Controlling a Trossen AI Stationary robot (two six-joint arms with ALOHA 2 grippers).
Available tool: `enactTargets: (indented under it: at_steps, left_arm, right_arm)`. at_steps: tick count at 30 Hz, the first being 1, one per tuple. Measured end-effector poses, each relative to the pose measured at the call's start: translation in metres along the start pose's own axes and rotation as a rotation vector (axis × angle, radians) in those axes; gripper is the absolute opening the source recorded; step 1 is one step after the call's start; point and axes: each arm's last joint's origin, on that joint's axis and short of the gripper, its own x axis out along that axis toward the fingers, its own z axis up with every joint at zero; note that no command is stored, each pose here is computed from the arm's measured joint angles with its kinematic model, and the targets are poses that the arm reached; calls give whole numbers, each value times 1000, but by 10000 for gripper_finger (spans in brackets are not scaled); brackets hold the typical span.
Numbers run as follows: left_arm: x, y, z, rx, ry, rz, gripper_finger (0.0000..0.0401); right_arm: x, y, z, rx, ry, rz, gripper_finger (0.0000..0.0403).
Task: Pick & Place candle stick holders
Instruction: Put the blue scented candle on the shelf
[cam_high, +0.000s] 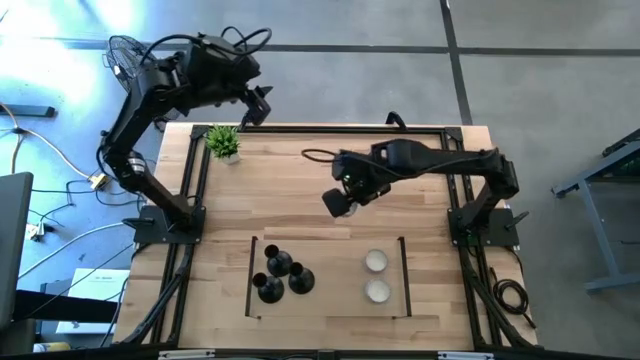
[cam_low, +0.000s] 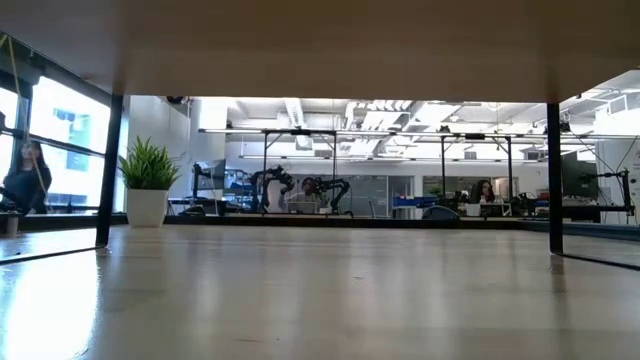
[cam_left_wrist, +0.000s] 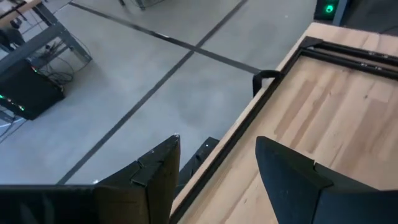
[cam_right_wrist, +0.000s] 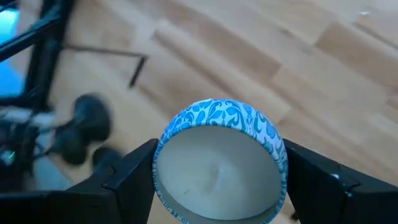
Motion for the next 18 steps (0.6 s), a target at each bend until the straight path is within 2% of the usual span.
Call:
enactTargets:
  at_steps: [4, 8, 14, 18]
  left_arm:
    - [-12, 4, -4, -38, -4, -38, 205]
    - [-26, 6, -8, -66, -16, -137, 205]
    - [-43, 6, -10, -94, -51, -329, 205]
    - [-48, 6, -11, -116, -59, -412, 205]
  right_arm:
    - [-25, 20, -19, -56, 28, 82, 281]
    - [-35, 32, -42, -109, 69, 114, 281]
    - [-27, 45, -75, -208, 143, 112, 281]
    - [-12, 51, -89, -251, 182, 81, 281]
